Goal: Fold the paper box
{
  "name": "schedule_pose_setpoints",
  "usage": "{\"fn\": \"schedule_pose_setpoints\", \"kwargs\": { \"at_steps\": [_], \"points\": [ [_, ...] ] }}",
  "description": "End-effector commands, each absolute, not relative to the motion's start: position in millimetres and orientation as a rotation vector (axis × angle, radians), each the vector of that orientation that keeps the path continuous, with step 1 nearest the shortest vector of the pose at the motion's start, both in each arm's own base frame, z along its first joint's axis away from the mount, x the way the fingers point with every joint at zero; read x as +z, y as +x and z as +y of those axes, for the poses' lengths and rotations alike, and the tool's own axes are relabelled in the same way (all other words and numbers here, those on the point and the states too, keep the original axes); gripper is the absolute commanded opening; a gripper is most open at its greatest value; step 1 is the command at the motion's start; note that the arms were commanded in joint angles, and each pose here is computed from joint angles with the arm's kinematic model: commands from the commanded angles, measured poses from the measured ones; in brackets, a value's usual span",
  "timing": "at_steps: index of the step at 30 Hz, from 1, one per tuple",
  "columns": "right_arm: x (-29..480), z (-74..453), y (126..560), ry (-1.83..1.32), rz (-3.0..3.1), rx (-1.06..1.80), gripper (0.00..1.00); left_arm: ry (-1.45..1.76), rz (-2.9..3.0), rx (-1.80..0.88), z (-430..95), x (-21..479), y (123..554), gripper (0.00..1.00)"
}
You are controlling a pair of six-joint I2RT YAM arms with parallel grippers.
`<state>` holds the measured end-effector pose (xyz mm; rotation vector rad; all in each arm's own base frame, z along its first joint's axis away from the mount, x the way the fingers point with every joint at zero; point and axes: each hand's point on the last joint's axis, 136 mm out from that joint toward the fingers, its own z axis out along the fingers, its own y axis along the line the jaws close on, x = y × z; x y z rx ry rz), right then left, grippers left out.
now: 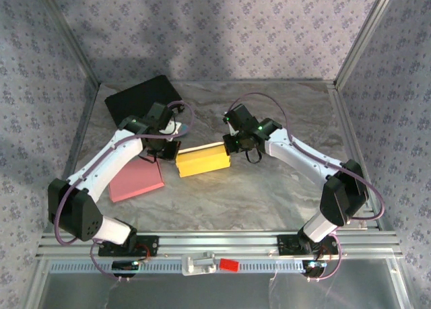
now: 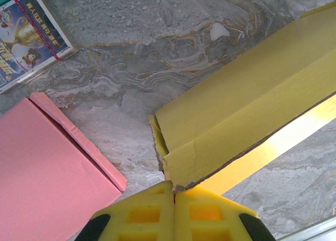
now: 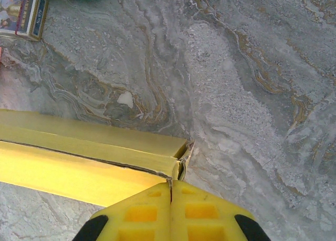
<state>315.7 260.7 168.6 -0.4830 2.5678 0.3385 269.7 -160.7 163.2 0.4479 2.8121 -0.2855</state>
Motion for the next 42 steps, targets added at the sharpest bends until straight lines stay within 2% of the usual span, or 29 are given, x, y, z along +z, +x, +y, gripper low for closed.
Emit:
{"fn": "schedule_pose_setpoints", "kwargs": {
  "at_steps": [1,14,42],
  "points": [
    [161,262,310,-0.483,2.616,0.327,0.0,0.406,2.826,-0.342,-168,170,270,0.0],
    [161,269,311,-0.475,2.611,0.323,0.0,0.033,2.943,-0.436,-176,164,267,0.0],
    [153,265,312,-0.452,2.559,0.309,0.0,-0.006,2.869,-0.513,-172,130,254,0.0]
  ]
}}
